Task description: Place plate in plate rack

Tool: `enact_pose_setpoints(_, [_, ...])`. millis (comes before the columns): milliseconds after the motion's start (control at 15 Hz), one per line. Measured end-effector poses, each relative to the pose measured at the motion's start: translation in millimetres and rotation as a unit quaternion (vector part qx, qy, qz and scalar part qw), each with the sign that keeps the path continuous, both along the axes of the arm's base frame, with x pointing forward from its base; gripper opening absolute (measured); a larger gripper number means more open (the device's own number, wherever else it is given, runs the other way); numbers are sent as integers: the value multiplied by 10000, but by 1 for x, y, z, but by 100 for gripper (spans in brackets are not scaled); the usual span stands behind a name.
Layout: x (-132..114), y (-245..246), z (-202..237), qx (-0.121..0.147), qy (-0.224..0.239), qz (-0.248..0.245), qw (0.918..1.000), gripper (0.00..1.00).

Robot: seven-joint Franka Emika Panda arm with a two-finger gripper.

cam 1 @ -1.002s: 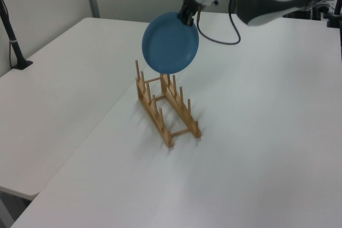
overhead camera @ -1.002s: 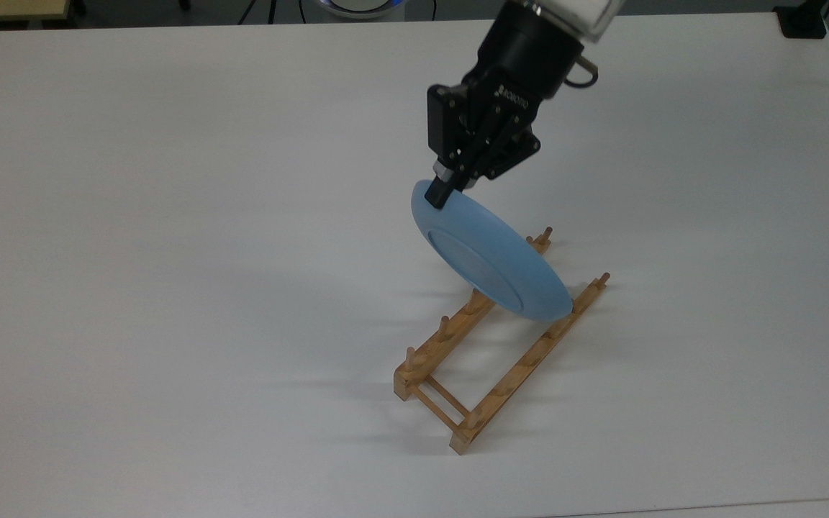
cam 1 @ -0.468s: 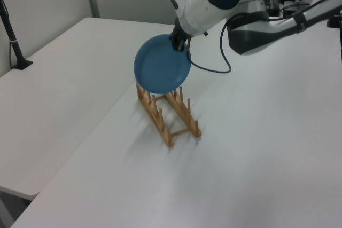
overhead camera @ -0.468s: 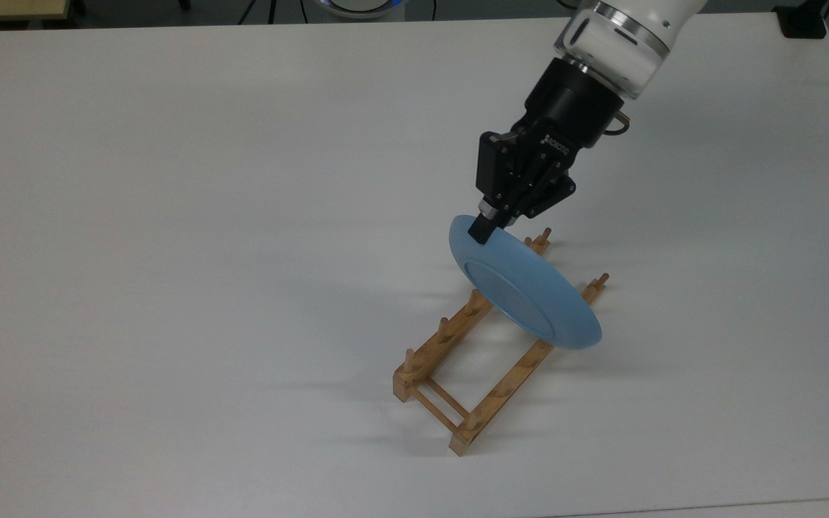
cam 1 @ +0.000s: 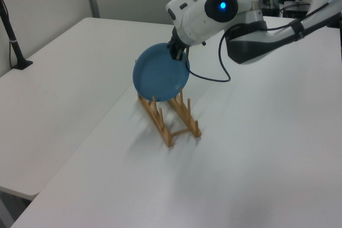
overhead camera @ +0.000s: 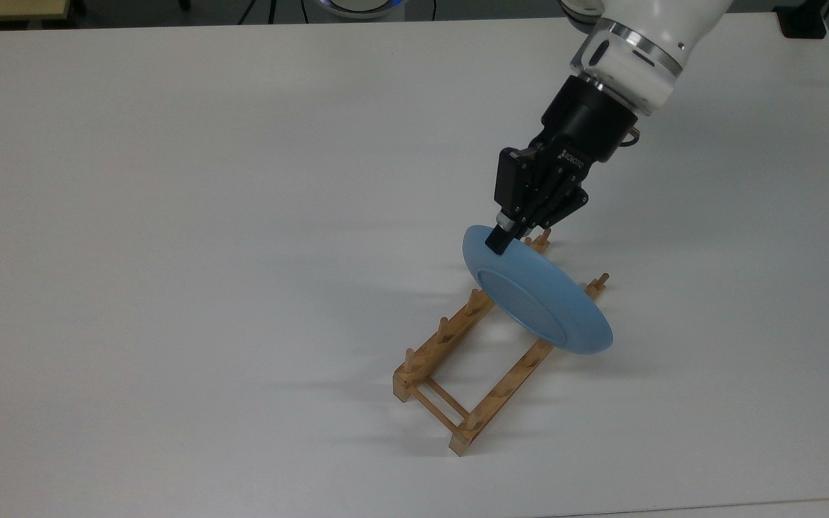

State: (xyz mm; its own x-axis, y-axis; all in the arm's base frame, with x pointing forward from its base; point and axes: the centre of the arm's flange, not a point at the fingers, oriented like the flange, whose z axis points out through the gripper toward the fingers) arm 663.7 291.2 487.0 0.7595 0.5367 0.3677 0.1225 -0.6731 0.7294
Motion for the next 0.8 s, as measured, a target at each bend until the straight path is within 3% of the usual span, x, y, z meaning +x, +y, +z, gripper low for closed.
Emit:
enact_pose_setpoints(67, [0,3,-6,-22,30,11,10000,6])
enact_pose_setpoints(134, [0,5,-10,-37,54,18,10000,13])
enact_pose_setpoints(267, [0,8,-17,7,43,-14,10000,33])
enact_pose_setpoints(601, [-1,13,-17,423,-272,-340,9982,83])
enact_pose_setpoints(735, [-2,14,-6,784,-504,-559,9941,99])
enact_pose_setpoints(801, [-4,17,3,1161,-563,-663,9894,100])
